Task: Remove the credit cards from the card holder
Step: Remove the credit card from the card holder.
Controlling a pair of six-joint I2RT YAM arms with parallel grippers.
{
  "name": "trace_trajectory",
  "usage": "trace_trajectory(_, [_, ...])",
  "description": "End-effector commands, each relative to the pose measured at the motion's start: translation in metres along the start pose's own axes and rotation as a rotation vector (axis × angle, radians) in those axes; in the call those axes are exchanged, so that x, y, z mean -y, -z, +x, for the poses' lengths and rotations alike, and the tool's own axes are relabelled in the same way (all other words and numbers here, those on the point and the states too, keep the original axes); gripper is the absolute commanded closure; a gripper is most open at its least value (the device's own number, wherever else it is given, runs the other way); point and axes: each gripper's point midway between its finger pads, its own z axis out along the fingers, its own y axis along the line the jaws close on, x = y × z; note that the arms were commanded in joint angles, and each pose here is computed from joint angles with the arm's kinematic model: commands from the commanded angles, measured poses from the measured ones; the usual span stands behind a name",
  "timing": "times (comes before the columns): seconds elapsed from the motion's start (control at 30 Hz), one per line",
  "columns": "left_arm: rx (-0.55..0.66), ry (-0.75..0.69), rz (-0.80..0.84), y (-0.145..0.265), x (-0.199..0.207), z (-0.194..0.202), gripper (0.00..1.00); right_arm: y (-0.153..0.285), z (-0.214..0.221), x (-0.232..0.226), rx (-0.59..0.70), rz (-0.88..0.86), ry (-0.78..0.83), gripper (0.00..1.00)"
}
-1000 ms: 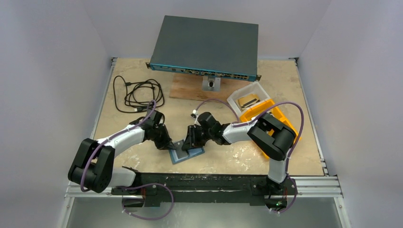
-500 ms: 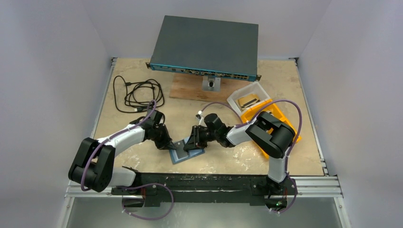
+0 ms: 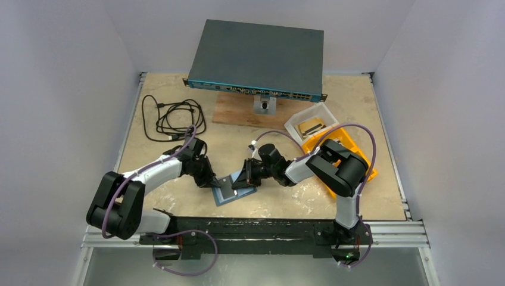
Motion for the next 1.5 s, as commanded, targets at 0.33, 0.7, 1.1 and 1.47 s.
trace_trajectory(0.33, [0.012, -0.018, -0.141, -0.003, -0.025, -0.001, 1.00, 0.014, -0.013, -0.002, 0.084, 0.029, 0.021, 1.00])
trace_trajectory(0.7, [0.030, -0.050, -0.152, 0.002, -0.025, -0.005, 1.00, 0.018, -0.017, 0.009, 0.110, 0.103, 0.046, 1.00])
trace_trajectory(1.1, [0.022, -0.077, -0.134, 0.003, -0.018, -0.008, 1.00, 0.027, -0.025, 0.021, 0.152, 0.202, 0.082, 1.00])
trace_trajectory(1.47, [0.047, -0.123, -0.035, 0.015, 0.008, -0.013, 1.00, 0.025, -0.025, 0.022, 0.161, 0.197, 0.069, 1.00])
